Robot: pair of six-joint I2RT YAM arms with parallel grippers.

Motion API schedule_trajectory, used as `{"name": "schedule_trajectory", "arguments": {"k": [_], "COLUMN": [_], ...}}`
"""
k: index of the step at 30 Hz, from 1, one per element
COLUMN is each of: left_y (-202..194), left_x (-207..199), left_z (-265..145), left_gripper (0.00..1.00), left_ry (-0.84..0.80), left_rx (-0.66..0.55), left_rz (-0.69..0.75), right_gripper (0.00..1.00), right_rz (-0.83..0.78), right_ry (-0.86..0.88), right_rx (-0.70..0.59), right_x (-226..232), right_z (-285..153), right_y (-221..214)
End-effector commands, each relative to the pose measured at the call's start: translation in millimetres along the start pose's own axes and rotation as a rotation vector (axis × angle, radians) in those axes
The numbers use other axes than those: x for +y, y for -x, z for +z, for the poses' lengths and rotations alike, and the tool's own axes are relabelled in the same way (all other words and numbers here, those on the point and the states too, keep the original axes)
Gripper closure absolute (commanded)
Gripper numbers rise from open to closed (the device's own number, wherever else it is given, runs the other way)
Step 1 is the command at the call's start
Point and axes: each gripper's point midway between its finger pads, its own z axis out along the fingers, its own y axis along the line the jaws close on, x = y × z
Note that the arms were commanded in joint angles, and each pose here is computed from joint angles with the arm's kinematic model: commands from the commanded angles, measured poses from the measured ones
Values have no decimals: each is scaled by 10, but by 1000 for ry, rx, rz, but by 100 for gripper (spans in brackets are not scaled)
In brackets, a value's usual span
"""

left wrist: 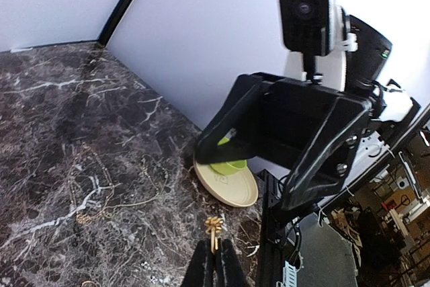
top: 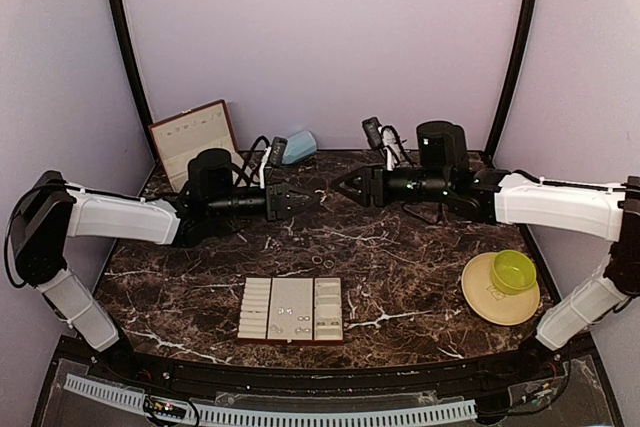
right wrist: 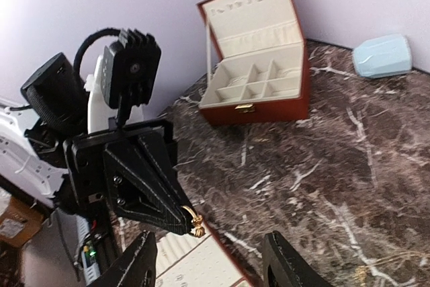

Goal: Organize the mixed jewelry
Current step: Pass from the left arm to the right

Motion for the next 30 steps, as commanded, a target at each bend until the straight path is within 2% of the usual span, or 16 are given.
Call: {"name": "schedule_trajectory", "arguments": {"k": [1, 6, 10, 15, 22, 30], "left_y": [161, 145, 126, 116, 114, 119], "left_x": [-458, -538, -553, -565, -559, -556], "left_z": [-162, -183, -176, -175, -171, -169], "left_gripper": [100, 100, 100, 100, 100, 100], "left_ry": [-163, -215, -232, -237, -236, -235], "left_rx": [-54, -62, -52, -43, -43, -46], "left_rz": [148, 153, 153, 162, 163, 164], "right_gripper": [46, 50, 62, 69, 73, 84], "right_rz": [41, 50, 45, 43, 46, 47], "right_ry": [244, 264, 277, 312, 346, 346], "right_rx": [45, 83, 79, 71, 66, 65], "right_x": [425, 427, 454, 526, 585, 578], "right_z": [19, 88, 119, 114, 108, 103], "right_y": [25, -33, 5, 45, 72, 69]}}
